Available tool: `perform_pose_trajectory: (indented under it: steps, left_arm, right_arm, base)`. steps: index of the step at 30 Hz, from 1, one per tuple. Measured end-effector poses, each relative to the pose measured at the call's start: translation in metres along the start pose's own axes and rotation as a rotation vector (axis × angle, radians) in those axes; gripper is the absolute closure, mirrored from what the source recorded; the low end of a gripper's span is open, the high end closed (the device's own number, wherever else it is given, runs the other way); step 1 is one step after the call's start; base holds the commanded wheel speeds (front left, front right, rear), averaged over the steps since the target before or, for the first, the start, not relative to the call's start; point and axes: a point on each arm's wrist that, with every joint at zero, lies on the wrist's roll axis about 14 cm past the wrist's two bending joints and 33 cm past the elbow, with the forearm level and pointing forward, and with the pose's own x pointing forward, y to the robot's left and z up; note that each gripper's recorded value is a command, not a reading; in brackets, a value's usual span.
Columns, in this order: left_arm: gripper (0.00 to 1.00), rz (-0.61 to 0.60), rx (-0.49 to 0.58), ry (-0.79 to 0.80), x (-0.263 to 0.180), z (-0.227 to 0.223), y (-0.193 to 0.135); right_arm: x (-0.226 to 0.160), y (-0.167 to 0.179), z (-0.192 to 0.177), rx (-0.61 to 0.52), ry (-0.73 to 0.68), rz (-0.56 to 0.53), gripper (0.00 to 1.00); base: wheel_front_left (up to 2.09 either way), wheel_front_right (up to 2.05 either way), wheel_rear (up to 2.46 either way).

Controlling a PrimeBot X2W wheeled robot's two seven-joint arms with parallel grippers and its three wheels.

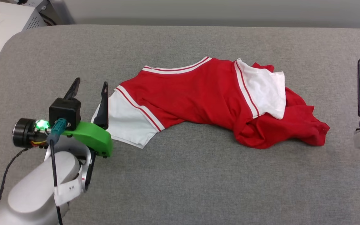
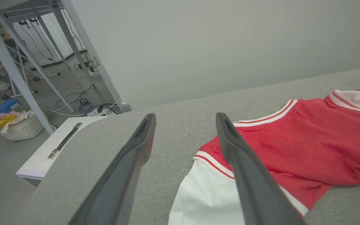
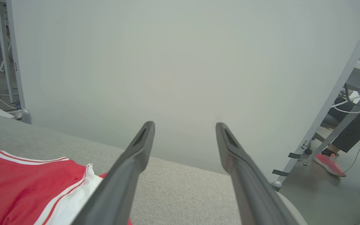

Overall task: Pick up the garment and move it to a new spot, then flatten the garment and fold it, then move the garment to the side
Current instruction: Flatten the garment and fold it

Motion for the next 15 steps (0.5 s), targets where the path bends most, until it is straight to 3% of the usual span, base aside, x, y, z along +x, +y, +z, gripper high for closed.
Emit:
perform_pose_trajectory:
  steps: [8, 15]
  left_arm:
    - [0.00, 0.192, -0.005, -0.085, -0.030, 0.001, 0.020]
    - [0.00, 0.235, -0.021, -0.104, -0.038, -0.005, 0.021]
  right_arm:
    - [0.023, 0.024, -0.023, -0.058, 0.232, 0.227, 0.00]
    - [-0.022, 0.059, -0.097, -0.075, 0.774, 0.531, 0.00]
  base:
    - [0.00, 0.00, 0.00]
    - [0.00, 0.00, 0.00]
